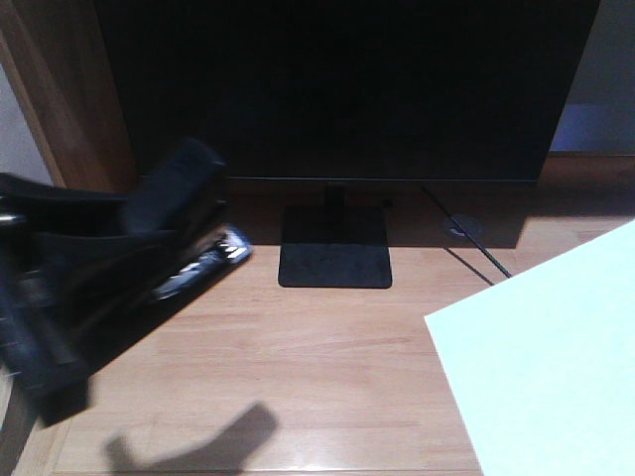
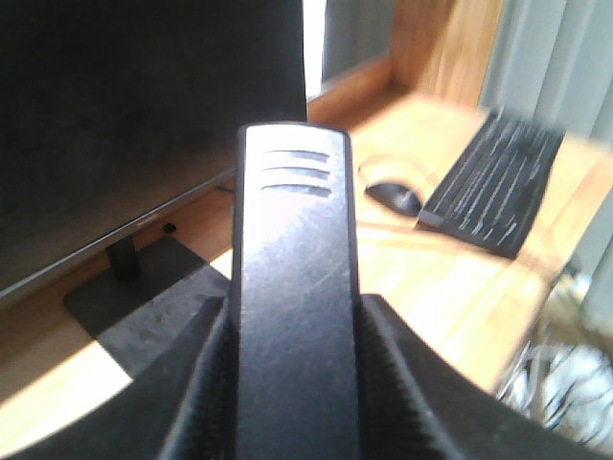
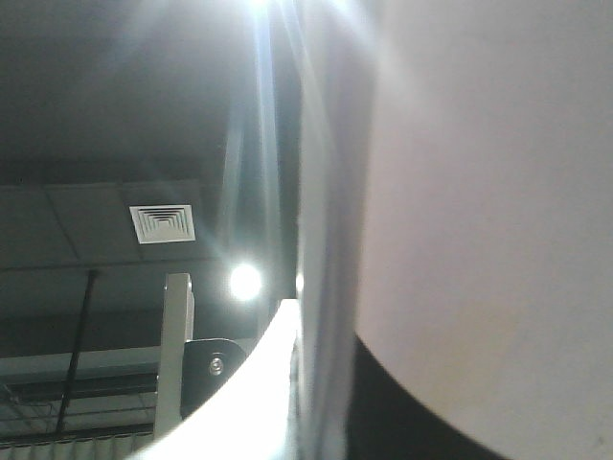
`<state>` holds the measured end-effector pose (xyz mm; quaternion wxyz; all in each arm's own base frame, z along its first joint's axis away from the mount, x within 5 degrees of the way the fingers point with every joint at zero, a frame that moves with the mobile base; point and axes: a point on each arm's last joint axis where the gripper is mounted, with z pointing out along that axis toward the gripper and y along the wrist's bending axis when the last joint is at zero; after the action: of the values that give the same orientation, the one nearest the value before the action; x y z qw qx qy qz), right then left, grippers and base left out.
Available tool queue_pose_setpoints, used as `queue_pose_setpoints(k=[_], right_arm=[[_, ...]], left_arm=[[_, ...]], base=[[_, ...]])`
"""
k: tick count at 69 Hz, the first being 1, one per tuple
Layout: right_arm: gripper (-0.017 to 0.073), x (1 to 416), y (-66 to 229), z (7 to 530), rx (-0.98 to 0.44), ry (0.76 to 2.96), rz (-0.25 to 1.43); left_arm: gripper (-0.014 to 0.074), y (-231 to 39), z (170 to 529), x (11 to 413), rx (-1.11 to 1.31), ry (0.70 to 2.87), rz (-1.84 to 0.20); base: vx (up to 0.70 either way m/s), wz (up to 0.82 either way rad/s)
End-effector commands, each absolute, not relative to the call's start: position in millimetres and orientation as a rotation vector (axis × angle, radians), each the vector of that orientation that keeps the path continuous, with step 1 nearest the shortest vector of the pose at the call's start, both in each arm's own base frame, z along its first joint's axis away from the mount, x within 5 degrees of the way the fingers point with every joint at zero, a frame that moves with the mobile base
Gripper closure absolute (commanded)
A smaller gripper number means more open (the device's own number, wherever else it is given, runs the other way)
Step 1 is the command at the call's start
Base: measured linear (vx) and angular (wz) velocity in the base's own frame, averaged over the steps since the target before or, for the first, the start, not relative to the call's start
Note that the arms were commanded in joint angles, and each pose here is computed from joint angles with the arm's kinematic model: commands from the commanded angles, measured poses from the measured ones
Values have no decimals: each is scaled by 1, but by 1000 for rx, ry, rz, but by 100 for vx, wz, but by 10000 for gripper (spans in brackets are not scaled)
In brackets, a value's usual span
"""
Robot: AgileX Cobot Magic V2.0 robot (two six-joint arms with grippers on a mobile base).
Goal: Grab stapler and paper to desk for stapling
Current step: 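Lower the black stapler with the left gripper onto the desk before the monitor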
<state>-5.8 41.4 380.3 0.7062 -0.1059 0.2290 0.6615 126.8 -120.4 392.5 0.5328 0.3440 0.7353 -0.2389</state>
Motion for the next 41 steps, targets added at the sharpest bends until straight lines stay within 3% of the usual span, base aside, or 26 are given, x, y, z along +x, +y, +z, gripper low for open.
queue_pose_setpoints(k=[1, 18, 41], right_arm=[[565, -17, 41, 390, -331, 402, 1495], [565, -17, 41, 390, -332, 401, 1495], [565, -17, 41, 390, -332, 401, 1495]], left_arm=[[600, -134, 404, 144, 801, 1609, -557], [600, -156, 372, 179, 980, 1657, -521], [600, -147, 332, 220, 1191, 1722, -468]], base=[[0, 0], [0, 0], [0, 0]])
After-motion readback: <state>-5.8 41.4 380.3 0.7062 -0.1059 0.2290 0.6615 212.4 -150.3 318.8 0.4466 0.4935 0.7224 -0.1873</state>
